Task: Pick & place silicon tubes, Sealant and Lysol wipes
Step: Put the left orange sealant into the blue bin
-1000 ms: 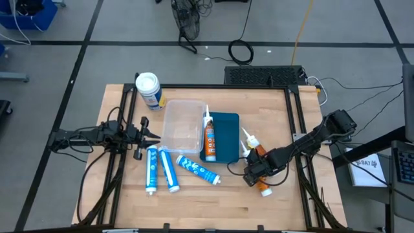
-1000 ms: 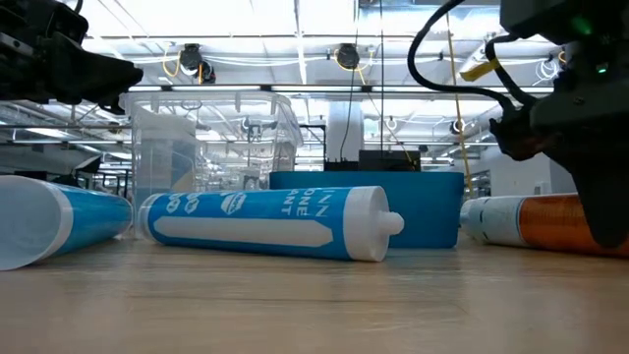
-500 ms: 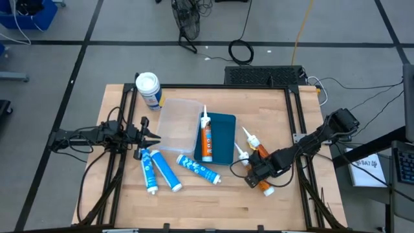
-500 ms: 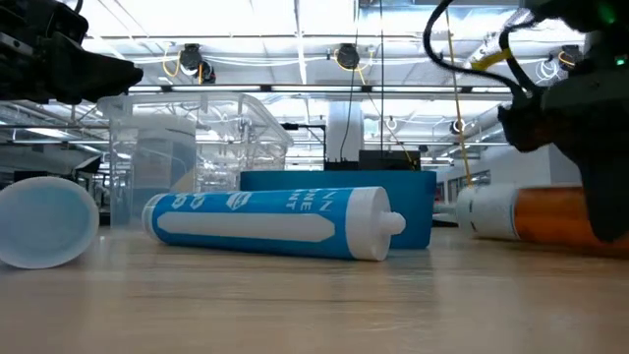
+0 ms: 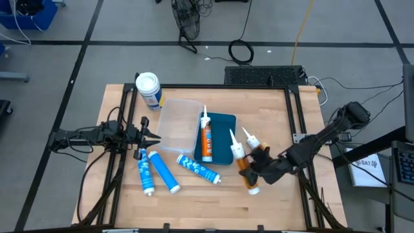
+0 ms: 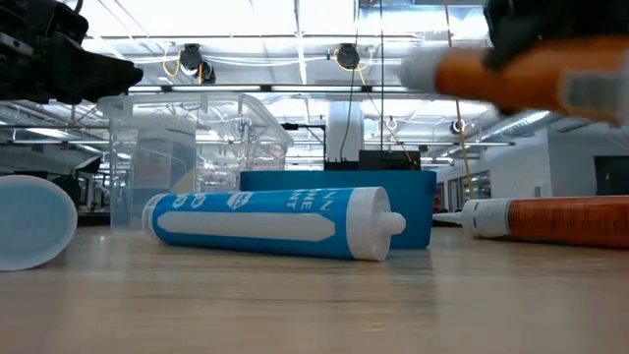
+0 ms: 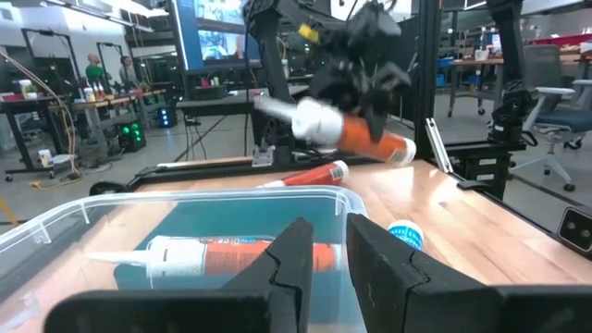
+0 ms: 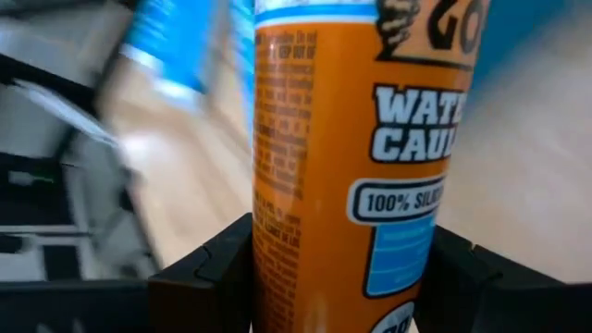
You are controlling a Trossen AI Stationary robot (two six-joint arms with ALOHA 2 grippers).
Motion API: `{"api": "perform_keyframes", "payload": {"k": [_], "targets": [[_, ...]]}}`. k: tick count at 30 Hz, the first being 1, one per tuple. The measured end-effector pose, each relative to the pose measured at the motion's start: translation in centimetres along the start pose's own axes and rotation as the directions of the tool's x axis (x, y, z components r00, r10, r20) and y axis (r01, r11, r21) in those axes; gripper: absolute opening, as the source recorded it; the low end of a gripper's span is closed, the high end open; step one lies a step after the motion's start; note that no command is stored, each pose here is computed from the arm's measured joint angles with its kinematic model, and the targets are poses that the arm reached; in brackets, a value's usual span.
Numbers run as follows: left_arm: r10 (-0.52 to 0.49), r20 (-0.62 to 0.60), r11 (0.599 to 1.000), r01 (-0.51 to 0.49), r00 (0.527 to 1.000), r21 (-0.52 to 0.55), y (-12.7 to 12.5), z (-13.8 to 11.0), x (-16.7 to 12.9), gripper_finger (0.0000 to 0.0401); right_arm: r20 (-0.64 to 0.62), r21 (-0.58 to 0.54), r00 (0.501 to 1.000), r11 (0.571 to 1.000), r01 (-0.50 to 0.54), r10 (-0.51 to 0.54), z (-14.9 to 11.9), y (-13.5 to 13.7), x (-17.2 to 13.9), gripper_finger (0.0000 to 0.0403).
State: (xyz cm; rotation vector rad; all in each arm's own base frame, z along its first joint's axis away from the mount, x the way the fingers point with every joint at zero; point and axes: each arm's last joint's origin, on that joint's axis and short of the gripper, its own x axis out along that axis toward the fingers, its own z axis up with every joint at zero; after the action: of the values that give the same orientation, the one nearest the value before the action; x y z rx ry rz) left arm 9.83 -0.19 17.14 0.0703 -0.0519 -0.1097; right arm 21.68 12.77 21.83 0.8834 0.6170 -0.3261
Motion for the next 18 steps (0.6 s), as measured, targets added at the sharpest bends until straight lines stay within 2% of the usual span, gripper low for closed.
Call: {"api": "perform_keyframes", "payload": {"k": [4,9,12,14,18], "targets": [[0.000,0.000,1.000,0.000,1.000,0.000,0.0,0.0,0.0,0.0076,0.184,-0.130,0.981,0.991,-0.030,0.053,1.4,0.9,0.5,0.0201],[0.000,0.000,1.000,0.000,1.000,0.000,0.0,0.0,0.0,0.0076,0.393,-0.251,0.910,0.968,-0.030,0.130,3.6,1.4,2.8,0.0200],[0.000,0.000,1.000,0.000,1.000,0.000,0.0,0.0,0.0,0.0076,0.468,-0.290,0.861,0.955,-0.065,0.201,4.8,0.9,4.7,0.0200],[0.000,0.000,1.000,0.000,1.000,0.000,0.0,0.0,0.0,0.0076,0.516,-0.308,0.834,0.951,-0.036,0.198,5.7,0.2,5.9,0.0200],[0.000,-0.004,1.000,0.000,1.000,-0.001,0.0,0.0,0.0,0.0076,0.551,-0.294,0.816,0.956,-0.006,0.175,7.3,-1.1,7.7,0.0200]]}}
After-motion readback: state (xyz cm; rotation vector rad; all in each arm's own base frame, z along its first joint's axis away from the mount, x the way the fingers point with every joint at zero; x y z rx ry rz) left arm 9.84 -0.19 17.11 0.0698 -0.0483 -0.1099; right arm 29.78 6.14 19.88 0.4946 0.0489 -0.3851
